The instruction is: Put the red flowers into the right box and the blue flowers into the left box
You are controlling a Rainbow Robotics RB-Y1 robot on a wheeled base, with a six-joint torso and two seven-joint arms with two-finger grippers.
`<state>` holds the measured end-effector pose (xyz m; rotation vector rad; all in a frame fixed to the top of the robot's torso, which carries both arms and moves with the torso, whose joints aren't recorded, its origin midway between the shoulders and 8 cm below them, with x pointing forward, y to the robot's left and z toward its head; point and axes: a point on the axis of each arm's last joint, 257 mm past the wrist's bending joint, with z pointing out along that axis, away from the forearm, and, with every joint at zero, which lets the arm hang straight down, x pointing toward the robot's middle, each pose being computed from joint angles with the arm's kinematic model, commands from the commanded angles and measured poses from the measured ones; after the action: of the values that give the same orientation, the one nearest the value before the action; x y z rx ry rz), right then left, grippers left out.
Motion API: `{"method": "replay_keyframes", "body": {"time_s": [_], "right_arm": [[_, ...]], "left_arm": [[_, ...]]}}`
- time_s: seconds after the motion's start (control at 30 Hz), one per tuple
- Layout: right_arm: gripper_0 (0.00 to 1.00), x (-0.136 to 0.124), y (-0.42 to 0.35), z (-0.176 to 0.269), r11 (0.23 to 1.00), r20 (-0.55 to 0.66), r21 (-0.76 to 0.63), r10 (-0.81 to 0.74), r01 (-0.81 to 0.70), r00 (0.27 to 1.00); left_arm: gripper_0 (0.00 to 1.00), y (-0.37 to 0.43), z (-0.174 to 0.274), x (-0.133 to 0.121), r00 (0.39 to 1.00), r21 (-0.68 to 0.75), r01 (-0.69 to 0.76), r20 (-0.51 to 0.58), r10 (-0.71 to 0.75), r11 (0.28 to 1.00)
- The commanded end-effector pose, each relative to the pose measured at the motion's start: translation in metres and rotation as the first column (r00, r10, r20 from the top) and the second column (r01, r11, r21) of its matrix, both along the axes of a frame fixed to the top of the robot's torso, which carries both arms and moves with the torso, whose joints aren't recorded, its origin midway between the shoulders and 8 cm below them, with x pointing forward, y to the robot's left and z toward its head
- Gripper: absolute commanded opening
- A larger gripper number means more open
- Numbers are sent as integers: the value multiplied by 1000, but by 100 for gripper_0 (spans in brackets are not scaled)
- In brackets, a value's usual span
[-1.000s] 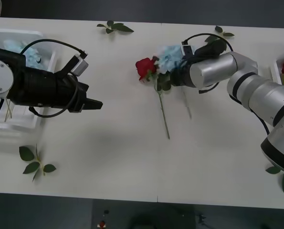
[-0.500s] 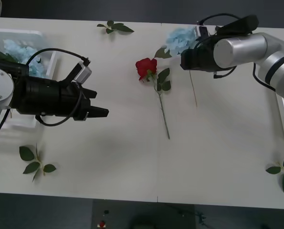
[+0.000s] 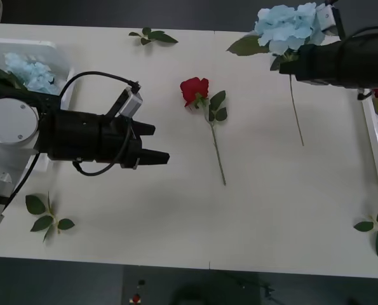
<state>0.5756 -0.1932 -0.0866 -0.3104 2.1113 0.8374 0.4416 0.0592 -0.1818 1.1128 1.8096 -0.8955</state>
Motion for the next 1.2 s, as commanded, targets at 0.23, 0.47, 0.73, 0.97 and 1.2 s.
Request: {"method": "replay_keyframes", "body": {"time_s": [0.23, 0.47, 0.73, 0.97, 1.2], "right_arm": [[0, -62, 33, 41, 956, 265, -55, 293, -289, 919], [0, -89, 65, 49, 909, 391, -97, 410, -405, 824], [0, -114, 90, 59, 859, 490, -106, 484, -502, 725], [0, -133, 115, 54, 816, 499, -72, 527, -573, 688], [0, -139, 137, 65, 793, 517, -30, 533, -608, 670]], "left_arm": [[100, -57, 15, -32, 990, -298, 125, -21, -138, 946], [100, -74, 21, -41, 981, -465, 117, -85, -176, 877], [100, -98, 45, -48, 973, -571, 119, -94, -209, 812], [100, -116, 58, -45, 976, -611, 104, -91, -200, 784], [100, -125, 65, -43, 977, -632, 96, -89, -196, 769]]}}
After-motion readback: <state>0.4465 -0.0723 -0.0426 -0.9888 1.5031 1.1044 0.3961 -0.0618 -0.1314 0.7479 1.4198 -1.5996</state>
